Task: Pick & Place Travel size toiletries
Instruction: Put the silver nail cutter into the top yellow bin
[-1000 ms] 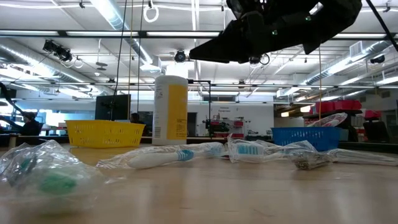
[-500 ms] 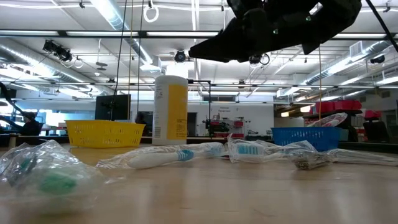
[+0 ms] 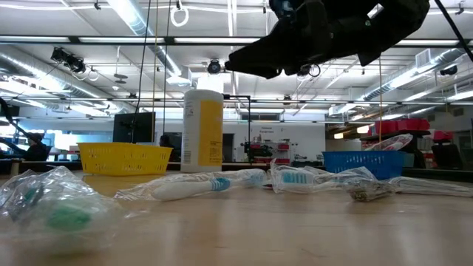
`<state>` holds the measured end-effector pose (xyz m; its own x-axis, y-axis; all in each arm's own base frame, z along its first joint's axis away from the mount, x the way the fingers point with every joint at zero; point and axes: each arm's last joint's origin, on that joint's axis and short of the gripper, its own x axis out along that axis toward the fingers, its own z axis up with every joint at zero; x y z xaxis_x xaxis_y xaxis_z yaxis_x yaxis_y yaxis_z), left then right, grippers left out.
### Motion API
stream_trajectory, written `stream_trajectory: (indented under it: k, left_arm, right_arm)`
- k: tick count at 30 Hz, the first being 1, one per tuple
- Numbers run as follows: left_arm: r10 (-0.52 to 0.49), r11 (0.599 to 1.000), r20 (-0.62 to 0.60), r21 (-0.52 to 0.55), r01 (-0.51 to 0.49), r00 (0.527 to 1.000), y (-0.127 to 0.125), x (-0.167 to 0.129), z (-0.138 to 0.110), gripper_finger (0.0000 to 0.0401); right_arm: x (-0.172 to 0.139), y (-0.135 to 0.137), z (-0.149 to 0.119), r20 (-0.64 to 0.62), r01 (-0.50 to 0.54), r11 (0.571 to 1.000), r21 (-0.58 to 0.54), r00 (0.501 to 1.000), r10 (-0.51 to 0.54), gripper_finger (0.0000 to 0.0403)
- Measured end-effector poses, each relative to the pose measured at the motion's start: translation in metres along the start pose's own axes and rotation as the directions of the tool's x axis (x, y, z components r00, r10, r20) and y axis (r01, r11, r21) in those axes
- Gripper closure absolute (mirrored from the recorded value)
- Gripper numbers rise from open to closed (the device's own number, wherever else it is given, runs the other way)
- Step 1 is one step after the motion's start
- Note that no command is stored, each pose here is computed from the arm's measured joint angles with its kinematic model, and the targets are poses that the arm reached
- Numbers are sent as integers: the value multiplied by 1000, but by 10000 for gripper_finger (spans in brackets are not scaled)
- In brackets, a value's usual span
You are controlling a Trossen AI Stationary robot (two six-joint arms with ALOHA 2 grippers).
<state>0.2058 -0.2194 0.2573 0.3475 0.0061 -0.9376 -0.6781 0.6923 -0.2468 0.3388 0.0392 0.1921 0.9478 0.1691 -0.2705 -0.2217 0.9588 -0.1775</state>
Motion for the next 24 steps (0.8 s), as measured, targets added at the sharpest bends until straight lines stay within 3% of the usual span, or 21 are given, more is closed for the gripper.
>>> stream_trajectory:
  k: [3,7,9,11,16,24]
  left_arm:
    - [-23,996,211,84,6,977,-5,-5,15,302]
    - [-3,976,417,198,-87,909,-5,-5,35,302]
    - [19,963,479,228,-146,878,-4,-3,46,302]
    - [50,948,522,245,-206,851,-2,-1,59,302]
    - [129,927,583,216,-306,802,4,4,89,299]
    - [222,934,608,92,-346,762,15,10,125,298]
  right_arm:
    - [0,1,-6,-67,-11,999,43,998,14,199]
    - [-3,7,-23,-240,-30,997,74,970,47,204]
    - [-5,8,-29,-318,40,994,98,948,-7,208]
    - [-6,7,-33,-378,183,976,118,917,-126,212]
    - [-12,-7,-38,-436,528,848,43,774,-459,214]
    - [-21,-29,-69,-586,659,699,278,693,-420,200]
